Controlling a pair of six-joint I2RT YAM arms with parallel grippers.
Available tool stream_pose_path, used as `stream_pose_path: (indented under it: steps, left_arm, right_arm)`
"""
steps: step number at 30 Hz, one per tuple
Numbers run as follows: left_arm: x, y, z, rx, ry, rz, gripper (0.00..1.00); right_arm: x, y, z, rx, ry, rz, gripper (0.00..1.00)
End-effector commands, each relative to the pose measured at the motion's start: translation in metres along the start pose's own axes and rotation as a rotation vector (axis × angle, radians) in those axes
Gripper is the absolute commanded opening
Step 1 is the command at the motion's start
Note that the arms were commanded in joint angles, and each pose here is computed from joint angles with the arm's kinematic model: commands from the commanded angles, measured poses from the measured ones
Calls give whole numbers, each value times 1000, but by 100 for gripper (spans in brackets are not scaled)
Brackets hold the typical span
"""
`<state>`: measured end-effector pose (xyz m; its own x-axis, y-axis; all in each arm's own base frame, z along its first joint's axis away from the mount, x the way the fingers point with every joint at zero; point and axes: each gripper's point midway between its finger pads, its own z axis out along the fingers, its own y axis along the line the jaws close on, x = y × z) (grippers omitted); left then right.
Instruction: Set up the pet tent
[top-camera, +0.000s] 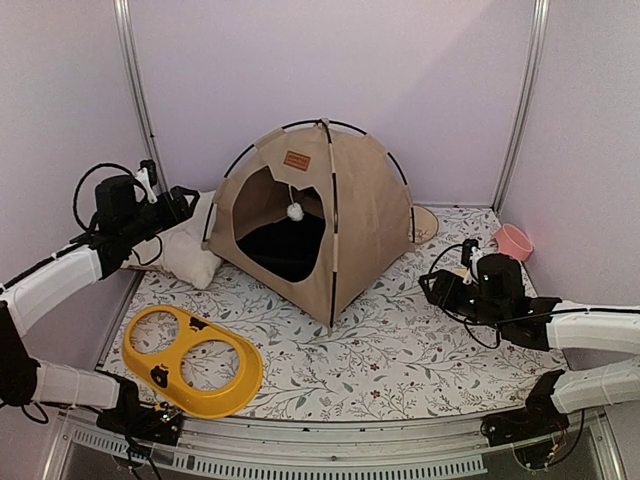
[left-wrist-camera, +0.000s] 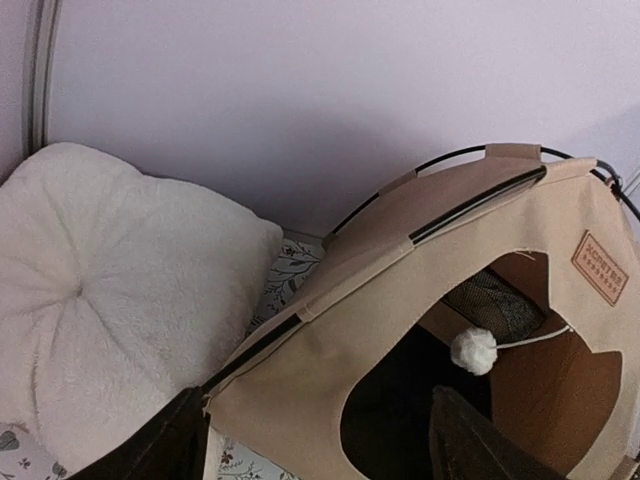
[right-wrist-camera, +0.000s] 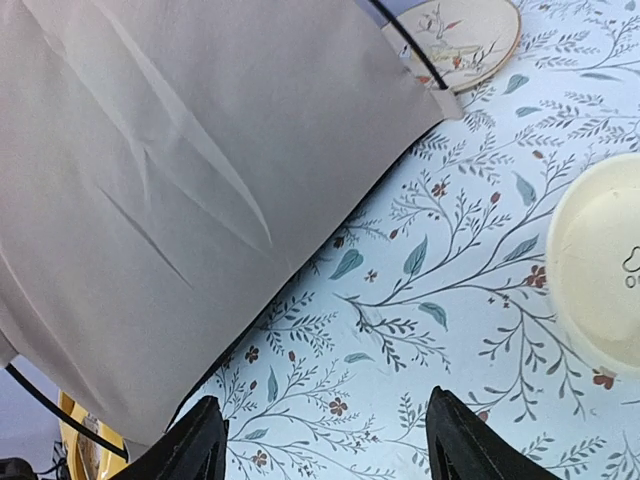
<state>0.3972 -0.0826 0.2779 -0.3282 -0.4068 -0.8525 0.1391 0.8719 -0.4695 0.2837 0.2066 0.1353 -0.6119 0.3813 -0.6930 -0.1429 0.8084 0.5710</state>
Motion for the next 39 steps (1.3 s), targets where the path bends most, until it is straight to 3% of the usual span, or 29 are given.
stream_pose_path:
  steps: [1, 5, 12, 15, 20, 23, 30, 39]
  left_arm:
    - [14, 5, 9, 2, 38, 0, 77]
    - [0, 19, 25, -70, 13, 9, 78]
    - [-8, 57, 84, -168, 95, -73, 74]
    - [-16, 49, 107, -67, 86, -88, 74]
    - [6, 16, 144, 78, 228, -55, 62]
    - [22, -13, 136, 134, 256, -20, 62]
    - [63, -77, 69, 258, 264, -13, 61]
    - [128, -91, 16, 292, 329, -72, 60]
  right_arm:
    - [-22, 8, -18, -32, -54, -4, 70]
    - [-36, 44, -18, -119, -15, -87, 71]
    - [-48, 68, -24, -173, -13, -130, 80]
    - [-47, 69, -28, -178, -13, -124, 81]
    - [-48, 59, -29, -134, -23, -106, 84]
    - [-52, 52, -27, -113, -34, -89, 86]
    - [-74, 38, 1, -108, -26, -64, 88]
    - [-103, 11, 58, -44, -5, -70, 86]
